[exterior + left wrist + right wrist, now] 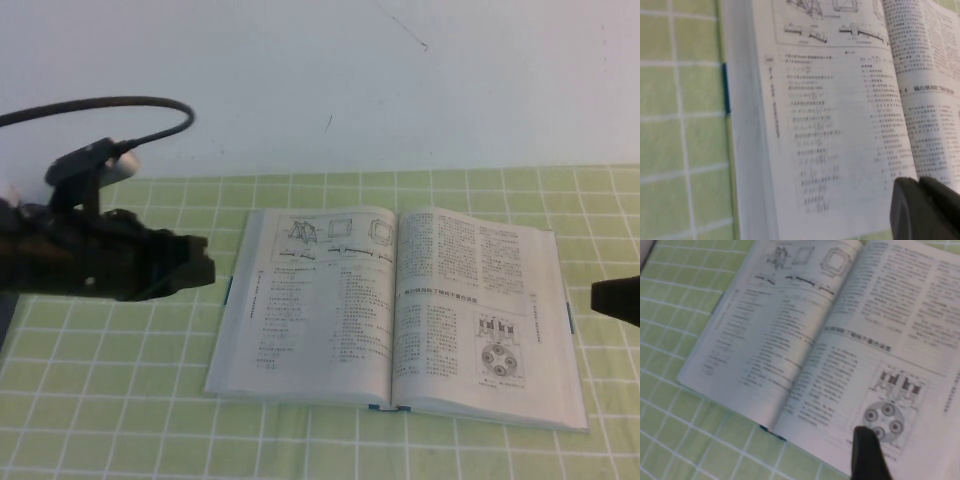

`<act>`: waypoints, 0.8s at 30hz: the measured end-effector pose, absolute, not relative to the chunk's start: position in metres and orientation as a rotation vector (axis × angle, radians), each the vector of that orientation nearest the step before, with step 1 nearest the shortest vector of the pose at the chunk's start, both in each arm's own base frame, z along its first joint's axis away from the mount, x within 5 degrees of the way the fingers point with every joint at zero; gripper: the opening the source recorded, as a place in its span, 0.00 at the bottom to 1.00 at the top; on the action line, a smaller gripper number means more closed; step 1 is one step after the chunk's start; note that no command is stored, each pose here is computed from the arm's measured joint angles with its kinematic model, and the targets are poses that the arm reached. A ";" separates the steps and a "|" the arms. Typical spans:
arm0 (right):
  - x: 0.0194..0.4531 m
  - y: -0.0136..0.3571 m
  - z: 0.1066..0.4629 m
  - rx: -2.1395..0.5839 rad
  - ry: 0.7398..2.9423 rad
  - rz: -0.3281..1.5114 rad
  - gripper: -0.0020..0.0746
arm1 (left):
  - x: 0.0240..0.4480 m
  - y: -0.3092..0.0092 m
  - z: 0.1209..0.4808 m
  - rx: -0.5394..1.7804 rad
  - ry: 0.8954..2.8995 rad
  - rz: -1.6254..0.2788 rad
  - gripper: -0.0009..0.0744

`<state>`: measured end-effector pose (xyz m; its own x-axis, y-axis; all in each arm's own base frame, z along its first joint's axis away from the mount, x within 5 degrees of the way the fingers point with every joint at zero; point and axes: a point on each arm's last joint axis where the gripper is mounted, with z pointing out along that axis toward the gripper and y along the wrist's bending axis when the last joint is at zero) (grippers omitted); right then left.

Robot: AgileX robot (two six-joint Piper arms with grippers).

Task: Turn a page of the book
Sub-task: Open the closed book

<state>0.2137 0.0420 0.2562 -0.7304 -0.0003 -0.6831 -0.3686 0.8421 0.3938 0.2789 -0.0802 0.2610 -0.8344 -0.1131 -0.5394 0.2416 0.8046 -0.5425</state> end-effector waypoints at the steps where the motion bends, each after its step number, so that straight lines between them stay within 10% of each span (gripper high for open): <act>1: 0.219 0.043 0.253 -0.260 2.300 0.706 0.52 | 0.287 -0.087 0.259 0.122 2.429 -0.825 0.01; 10: 0.253 0.047 0.220 -0.168 2.270 0.846 0.52 | 0.342 -0.146 0.208 0.244 2.505 -0.766 0.01; 24: 0.267 0.041 0.198 -0.164 2.296 0.749 0.52 | 0.369 -0.154 0.162 0.201 2.624 -0.735 0.01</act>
